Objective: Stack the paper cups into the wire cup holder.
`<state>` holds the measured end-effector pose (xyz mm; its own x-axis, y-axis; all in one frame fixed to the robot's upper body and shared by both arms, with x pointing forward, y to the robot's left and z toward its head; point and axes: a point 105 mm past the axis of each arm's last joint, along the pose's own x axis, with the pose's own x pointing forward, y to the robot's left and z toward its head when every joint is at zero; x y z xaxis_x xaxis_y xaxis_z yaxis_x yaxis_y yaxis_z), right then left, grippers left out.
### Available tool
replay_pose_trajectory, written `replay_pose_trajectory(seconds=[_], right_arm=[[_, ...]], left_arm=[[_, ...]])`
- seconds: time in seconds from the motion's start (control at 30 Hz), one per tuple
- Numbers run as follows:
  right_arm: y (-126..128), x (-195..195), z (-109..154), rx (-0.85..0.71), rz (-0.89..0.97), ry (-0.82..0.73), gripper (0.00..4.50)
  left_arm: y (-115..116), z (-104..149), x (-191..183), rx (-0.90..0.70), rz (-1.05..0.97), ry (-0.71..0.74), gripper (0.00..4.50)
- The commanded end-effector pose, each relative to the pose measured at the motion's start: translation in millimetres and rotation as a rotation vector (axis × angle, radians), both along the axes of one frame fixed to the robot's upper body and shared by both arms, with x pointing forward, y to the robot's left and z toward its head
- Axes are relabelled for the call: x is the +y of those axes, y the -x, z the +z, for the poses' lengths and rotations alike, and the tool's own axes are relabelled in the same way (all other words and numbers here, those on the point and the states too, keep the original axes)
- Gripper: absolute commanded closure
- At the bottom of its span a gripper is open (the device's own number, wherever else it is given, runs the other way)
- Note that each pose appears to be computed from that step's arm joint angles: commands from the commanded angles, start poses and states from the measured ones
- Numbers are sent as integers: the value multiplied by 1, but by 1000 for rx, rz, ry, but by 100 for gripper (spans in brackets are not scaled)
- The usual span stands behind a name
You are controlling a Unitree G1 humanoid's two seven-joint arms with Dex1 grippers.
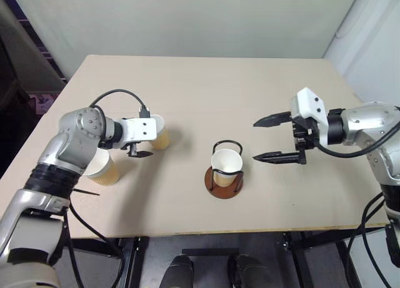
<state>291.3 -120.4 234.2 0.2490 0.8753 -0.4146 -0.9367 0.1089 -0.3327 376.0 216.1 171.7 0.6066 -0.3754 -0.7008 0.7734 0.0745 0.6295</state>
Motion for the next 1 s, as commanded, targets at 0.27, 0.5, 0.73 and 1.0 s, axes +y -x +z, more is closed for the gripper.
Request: replay_pose_trajectory(seconds=[0.27, 0.5, 0.73, 1.0], right_arm=[[3, -4, 10, -45, -3, 3, 0], [0, -25, 15, -56, -57, 27, 0], [-11, -59, 28, -108, -182, 56, 0], [17, -70, 18, -55, -103, 101, 0]], left_arm=[[8, 30, -18, -41, -101, 81, 438], [47, 79, -46, -11, -292, 305, 445], [93, 152, -99, -34, -630, 534, 445], [109, 112, -120, 174, -817, 357, 445]])
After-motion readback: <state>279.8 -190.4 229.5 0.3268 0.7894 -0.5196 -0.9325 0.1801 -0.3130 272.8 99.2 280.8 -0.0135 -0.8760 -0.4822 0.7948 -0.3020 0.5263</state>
